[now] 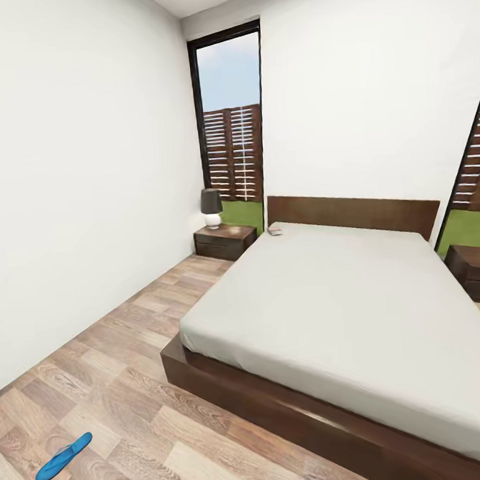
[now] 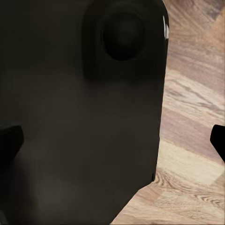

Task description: In the bedroom, move the book from the bed onto either nightstand, and place the two sandals side by side next to the bed.

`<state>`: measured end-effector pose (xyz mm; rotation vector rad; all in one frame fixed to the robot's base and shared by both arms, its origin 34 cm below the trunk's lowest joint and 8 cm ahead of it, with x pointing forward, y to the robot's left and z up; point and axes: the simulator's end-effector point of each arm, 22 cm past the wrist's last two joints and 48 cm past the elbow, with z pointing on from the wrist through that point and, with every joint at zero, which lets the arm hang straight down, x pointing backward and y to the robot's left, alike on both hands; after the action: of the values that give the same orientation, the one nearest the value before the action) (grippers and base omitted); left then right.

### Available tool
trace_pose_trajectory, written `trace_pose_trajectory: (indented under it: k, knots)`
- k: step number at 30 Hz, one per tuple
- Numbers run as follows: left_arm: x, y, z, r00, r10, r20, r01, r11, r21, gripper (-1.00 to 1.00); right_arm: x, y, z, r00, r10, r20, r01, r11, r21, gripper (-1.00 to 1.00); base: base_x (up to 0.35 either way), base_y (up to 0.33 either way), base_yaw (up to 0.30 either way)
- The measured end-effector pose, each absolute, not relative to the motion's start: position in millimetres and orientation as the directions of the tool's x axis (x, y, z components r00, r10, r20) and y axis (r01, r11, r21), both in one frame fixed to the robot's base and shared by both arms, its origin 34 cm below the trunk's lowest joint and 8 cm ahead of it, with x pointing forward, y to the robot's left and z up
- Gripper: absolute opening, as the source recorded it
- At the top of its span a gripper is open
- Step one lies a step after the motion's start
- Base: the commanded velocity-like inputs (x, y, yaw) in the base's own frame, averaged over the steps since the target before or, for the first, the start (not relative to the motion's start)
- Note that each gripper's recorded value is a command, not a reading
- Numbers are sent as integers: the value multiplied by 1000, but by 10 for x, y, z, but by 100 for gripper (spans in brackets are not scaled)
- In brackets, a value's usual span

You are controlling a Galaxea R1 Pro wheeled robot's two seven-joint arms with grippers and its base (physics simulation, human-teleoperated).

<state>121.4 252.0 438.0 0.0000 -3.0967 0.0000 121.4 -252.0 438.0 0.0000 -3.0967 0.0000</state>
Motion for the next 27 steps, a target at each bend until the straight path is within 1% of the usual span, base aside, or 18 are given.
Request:
trace_pose_trajectory:
  k: [27]
  knots:
    - [1391,2487,4376,-1000,0,10,0,1000,-5,100,1222,-2515,4380,-999,1,47,2,1000,4,100,0,0,0]
